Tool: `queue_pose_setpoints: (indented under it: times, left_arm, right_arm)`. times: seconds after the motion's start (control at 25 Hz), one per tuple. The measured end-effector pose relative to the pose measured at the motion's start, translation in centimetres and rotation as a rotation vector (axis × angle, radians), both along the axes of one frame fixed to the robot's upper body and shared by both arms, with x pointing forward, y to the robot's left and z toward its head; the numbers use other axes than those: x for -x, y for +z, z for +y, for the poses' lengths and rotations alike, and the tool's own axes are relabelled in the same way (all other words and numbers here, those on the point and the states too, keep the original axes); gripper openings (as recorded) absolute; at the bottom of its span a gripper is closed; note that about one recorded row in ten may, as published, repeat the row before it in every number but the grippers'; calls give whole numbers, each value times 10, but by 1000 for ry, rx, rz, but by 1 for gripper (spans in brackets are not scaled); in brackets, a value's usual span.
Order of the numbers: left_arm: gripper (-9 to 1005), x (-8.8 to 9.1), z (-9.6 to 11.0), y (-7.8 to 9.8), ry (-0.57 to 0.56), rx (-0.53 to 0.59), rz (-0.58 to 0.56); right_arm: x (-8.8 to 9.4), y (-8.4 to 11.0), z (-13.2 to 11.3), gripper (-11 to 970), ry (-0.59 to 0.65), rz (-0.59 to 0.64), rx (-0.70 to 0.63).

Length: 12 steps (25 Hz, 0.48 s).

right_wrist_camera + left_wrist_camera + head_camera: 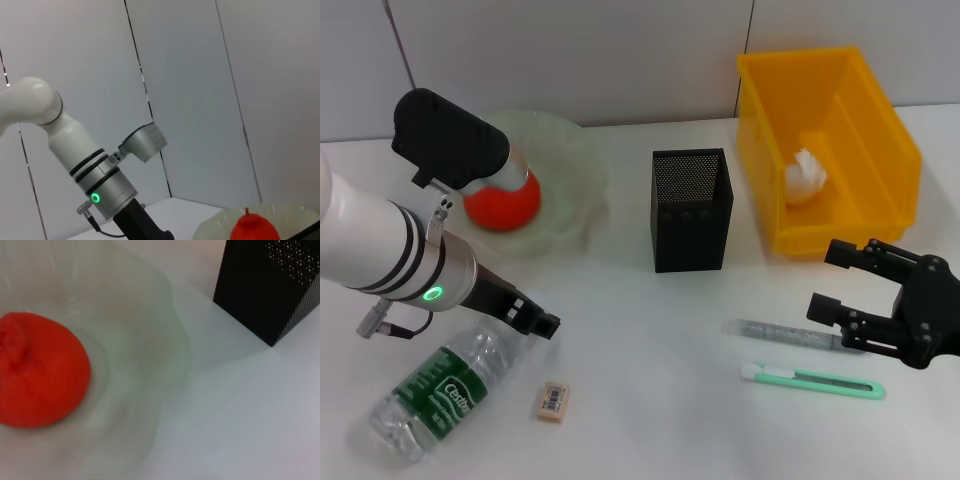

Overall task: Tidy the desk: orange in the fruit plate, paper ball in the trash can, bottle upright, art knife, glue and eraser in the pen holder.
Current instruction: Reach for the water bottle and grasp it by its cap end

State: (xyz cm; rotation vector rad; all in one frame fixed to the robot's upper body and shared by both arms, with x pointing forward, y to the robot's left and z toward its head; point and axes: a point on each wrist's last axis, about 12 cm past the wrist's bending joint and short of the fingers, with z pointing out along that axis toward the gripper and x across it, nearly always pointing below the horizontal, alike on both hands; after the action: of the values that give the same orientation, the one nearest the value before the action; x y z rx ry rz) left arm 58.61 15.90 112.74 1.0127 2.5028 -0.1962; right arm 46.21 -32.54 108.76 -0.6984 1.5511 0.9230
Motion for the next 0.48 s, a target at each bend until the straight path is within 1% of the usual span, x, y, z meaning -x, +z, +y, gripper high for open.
queue_pose_setpoints:
  times: [0.24, 0.32, 0.44, 0.48]
  left_arm:
    - [712, -1, 1, -3, -1, -23, 8]
    - [645, -2, 1, -6, -2, -52, 11]
    - [545, -3, 1, -7, -4, -58, 18]
    - [532, -3, 1, -7, -5, -60, 20]
  right_arm:
    - [-1, 1, 0, 784, 1, -3, -1]
    - [-2, 1, 1, 784, 0, -2, 3]
    - [-2, 0, 1, 784, -2, -2, 5]
    - [-3, 0, 1, 784, -2, -2, 5]
